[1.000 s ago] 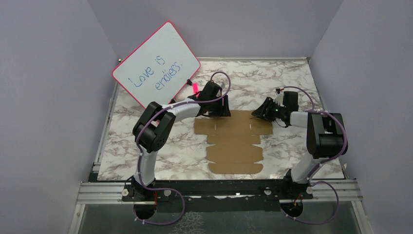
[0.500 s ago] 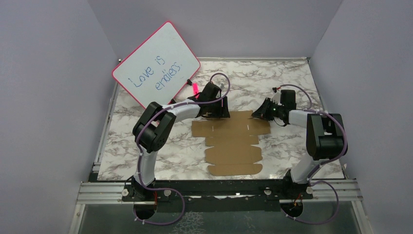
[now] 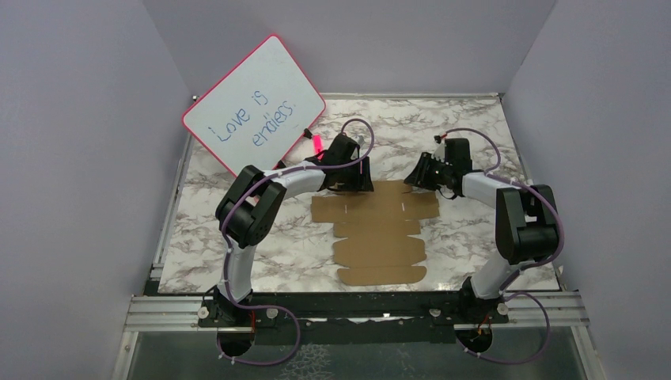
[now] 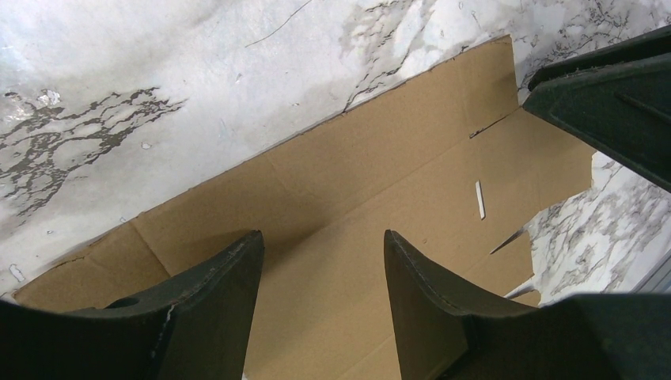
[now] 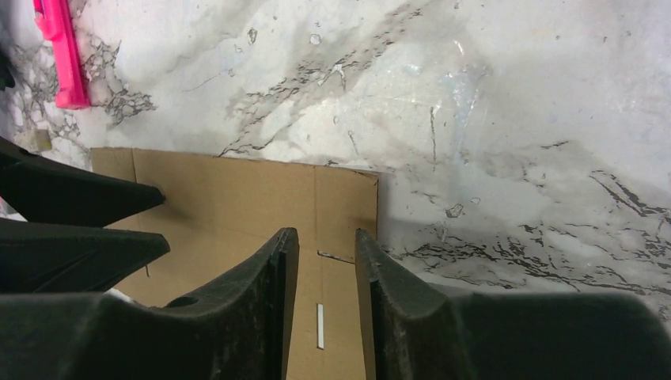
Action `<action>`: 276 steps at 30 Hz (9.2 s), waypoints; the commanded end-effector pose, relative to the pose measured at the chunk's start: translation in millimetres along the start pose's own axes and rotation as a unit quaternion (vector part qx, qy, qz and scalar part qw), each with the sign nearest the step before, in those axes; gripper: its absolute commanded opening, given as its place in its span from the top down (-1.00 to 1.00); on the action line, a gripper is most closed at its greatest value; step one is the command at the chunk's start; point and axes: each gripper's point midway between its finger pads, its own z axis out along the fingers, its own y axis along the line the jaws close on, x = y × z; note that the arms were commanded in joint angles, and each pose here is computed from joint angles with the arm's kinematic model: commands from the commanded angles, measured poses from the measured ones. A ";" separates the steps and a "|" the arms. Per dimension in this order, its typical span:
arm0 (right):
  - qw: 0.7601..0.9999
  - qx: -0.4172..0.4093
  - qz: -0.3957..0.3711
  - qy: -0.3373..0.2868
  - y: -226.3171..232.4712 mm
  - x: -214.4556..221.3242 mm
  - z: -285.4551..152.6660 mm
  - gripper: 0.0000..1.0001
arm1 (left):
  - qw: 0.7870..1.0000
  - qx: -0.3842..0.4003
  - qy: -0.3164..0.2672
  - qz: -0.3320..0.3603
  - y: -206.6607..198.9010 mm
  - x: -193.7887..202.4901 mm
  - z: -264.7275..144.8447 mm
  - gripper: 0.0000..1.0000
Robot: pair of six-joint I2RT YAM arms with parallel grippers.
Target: Fold the paper box
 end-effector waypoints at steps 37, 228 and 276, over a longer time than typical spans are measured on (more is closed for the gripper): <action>0.997 -0.043 -0.035 0.046 14.8 -7.4 3.5 0.53 | 1.000 -0.014 0.014 0.003 12.6 15.6 12.2 -0.19; 0.972 -0.224 -0.054 0.056 126.2 68.7 -61.4 -0.13 | 0.999 -0.032 -0.044 0.001 -9.0 46.9 -102.3 -0.30; 0.959 -0.243 -0.074 0.124 151.0 123.4 41.1 -0.15 | 0.978 -0.142 -0.042 -0.144 146.4 44.7 -150.0 0.93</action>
